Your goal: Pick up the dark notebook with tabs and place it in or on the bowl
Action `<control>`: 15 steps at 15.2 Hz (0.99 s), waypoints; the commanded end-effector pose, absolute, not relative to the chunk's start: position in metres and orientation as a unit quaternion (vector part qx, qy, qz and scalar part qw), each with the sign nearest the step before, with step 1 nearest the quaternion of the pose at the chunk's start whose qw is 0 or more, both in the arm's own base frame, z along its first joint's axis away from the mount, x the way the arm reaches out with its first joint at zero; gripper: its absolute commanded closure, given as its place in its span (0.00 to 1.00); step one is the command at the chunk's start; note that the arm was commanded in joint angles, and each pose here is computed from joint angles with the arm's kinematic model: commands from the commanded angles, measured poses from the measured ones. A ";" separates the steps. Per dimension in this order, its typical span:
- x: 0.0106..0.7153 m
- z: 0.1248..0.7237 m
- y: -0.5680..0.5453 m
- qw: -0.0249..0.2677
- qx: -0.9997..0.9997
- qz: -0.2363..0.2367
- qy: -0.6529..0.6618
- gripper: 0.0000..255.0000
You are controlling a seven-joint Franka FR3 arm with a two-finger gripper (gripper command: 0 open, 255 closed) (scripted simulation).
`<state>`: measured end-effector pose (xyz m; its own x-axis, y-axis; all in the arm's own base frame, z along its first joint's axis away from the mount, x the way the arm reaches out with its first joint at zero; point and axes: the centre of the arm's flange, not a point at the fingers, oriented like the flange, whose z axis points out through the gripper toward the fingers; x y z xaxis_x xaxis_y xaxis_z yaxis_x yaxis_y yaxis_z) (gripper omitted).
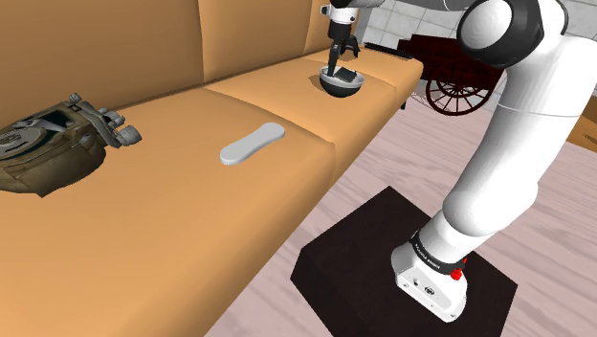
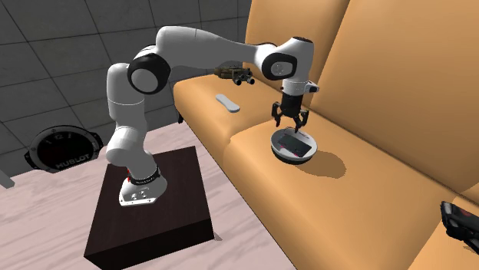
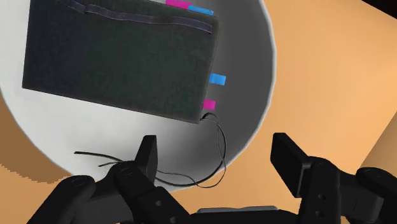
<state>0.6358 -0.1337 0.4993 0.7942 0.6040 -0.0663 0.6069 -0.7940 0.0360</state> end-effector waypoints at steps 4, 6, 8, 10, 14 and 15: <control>0.636 0.511 -0.134 0.028 0.947 -0.026 0.319 0.00; 0.637 0.538 -0.132 0.028 0.947 -0.026 0.319 0.00; 0.637 0.548 -0.131 0.028 0.947 -0.026 0.319 0.00; 0.637 0.548 -0.131 0.028 0.947 -0.026 0.319 0.00; 0.637 0.548 -0.131 0.028 0.947 -0.026 0.319 0.00; 0.637 0.548 -0.131 0.028 0.947 -0.026 0.319 0.00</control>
